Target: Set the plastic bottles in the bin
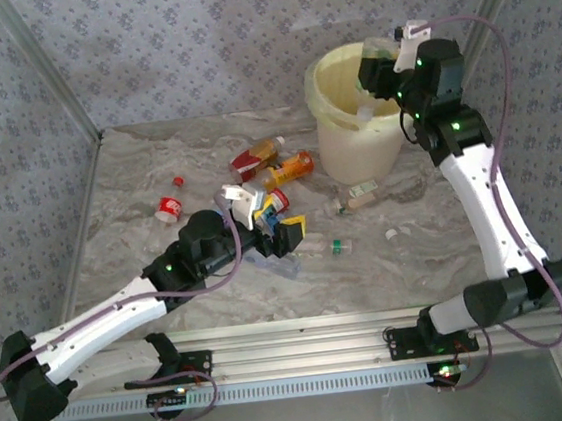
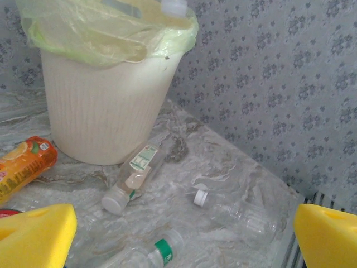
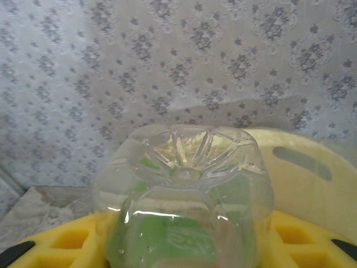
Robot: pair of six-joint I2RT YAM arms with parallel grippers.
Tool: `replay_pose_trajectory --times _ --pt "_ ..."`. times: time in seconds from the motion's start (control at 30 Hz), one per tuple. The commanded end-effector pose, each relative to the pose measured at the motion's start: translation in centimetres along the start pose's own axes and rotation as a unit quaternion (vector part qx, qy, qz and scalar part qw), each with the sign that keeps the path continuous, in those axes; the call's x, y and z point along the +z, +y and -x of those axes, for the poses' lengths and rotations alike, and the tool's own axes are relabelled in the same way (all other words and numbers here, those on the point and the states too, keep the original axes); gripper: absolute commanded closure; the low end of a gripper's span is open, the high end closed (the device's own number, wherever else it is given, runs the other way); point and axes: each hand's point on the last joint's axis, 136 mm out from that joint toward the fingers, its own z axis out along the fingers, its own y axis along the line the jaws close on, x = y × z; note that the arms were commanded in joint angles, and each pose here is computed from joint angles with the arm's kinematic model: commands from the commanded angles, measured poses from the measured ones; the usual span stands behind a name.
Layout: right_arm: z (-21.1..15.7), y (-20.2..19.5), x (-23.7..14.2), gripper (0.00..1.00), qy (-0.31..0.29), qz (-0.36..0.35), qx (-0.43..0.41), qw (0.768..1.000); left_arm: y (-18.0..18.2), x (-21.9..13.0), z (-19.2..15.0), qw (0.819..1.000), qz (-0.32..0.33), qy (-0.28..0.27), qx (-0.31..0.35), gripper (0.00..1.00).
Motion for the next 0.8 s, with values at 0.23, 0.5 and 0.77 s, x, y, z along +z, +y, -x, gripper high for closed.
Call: replay_pose_trajectory --times 0.23,0.5,0.77 --pt "-1.5 -3.6 6.1 0.5 0.052 -0.042 -0.018 0.998 0.7 -2.4 -0.2 0.999 0.029 0.027 0.036 0.0" --pt "-8.9 -4.4 10.3 0.47 0.188 0.01 0.022 0.982 1.7 -3.2 -1.1 0.996 0.057 0.053 0.045 0.0" --pt "-13.5 -5.5 12.2 0.44 0.258 0.012 0.065 0.964 2.4 -3.3 -2.3 0.993 0.071 0.077 0.045 0.0"
